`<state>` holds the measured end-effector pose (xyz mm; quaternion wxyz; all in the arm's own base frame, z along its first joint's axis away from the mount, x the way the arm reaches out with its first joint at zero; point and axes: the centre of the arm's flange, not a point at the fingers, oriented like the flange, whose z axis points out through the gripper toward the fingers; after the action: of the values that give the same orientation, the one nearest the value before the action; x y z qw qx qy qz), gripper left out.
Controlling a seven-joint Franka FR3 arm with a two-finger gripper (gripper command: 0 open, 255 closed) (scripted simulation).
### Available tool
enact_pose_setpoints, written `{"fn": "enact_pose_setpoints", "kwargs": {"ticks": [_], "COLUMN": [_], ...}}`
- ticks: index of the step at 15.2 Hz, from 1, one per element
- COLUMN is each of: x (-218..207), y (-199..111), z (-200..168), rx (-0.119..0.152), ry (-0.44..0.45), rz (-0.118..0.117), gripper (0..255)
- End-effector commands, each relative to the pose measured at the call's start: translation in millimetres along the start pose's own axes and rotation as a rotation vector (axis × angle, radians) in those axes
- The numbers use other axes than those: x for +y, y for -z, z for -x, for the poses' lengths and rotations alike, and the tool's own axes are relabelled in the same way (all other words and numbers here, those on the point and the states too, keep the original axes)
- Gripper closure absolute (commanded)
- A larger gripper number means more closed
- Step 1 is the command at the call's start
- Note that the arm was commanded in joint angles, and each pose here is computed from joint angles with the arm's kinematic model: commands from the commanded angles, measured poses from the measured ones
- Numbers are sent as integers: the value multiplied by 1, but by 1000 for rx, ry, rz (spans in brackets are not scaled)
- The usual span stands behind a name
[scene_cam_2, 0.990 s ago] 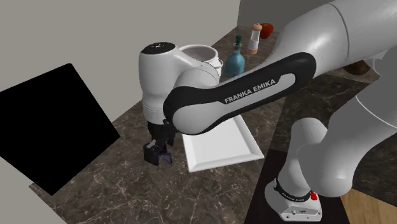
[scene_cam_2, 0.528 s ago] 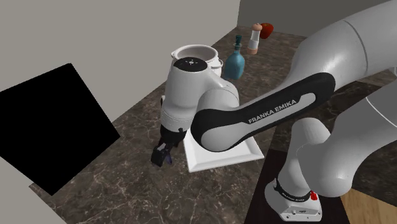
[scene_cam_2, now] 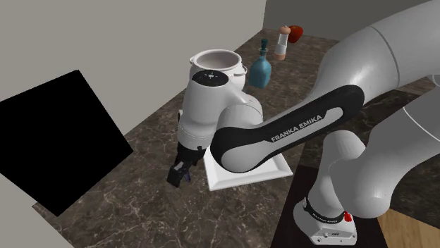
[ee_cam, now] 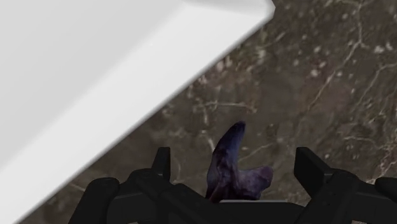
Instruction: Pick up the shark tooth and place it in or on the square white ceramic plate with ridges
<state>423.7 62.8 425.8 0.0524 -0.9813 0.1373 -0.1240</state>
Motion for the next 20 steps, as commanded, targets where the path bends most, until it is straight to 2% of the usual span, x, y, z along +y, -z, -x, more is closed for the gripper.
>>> {"fn": "enact_pose_setpoints", "kwargs": {"ticks": [1, 2, 11, 20], "x": [0, 0, 0, -7], "y": [0, 0, 0, 46], "z": [0, 0, 0, -11], "rx": [0, 0, 0, 0], "ry": [0, 0, 0, 0], "rz": [0, 0, 0, 0], "gripper": [0, 255, 255, 255]}}
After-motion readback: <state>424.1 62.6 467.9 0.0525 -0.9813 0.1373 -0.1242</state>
